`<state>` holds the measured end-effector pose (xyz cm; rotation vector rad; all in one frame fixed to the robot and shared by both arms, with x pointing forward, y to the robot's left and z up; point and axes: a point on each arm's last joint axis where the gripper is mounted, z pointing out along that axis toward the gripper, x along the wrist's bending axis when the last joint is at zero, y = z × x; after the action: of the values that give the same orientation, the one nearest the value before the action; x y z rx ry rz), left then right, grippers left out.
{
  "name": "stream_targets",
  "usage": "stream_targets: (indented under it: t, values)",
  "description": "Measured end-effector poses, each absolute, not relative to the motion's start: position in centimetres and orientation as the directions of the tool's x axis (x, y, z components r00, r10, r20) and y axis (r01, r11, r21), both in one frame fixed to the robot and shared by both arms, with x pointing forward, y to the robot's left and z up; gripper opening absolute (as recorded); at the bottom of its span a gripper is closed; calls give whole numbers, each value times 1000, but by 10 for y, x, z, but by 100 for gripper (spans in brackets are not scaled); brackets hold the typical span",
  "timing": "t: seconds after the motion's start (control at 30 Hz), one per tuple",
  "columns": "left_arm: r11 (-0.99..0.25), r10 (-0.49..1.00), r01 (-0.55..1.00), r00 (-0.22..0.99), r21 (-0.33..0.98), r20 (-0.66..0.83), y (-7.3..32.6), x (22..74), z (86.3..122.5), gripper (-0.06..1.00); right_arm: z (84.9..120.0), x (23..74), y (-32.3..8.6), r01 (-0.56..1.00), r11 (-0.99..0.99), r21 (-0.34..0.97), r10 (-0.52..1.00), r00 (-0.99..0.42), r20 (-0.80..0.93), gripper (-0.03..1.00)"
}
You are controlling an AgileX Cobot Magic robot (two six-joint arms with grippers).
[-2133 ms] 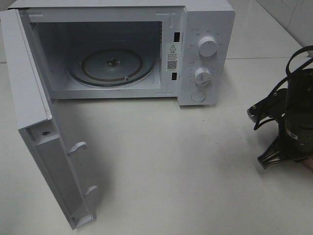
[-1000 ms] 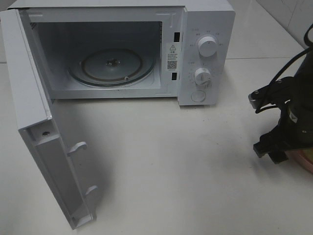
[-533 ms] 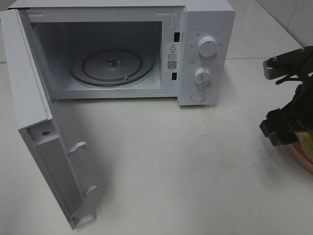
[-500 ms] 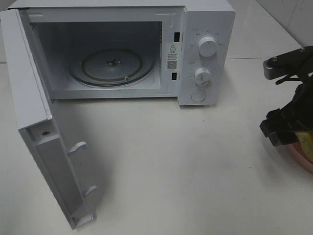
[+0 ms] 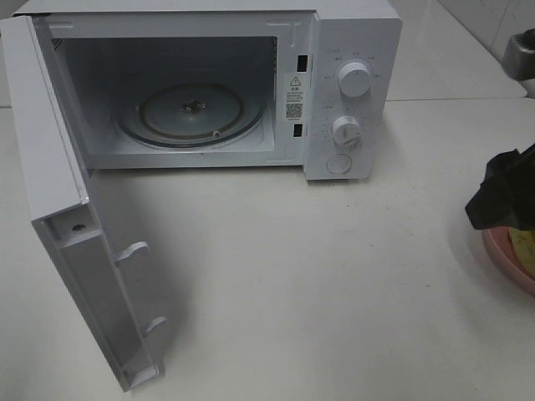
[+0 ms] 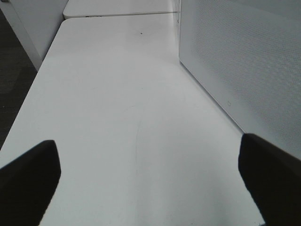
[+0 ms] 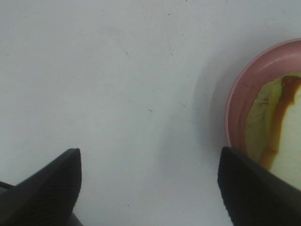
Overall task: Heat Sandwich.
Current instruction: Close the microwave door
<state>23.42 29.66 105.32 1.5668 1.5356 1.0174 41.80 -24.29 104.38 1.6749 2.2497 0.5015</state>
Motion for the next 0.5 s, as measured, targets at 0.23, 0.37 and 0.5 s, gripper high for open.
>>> stream_targets:
  t: [0.23, 0.37, 0.5]
  values:
    - [-44, 998, 441, -15, 896, 57, 297, 234, 1053, 97, 1069, 384, -252, 826, 242, 509, 960, -280, -2, 77]
    - [-44, 998, 441, -15, 896, 57, 297, 234, 1053, 97, 1079, 367, -258, 808, 239, 538, 959, -282, -3, 77]
    - [-44, 998, 441, -15, 896, 57, 297, 234, 1053, 97, 1087, 349, -264, 790, 237, 566, 959, -285, -5, 77]
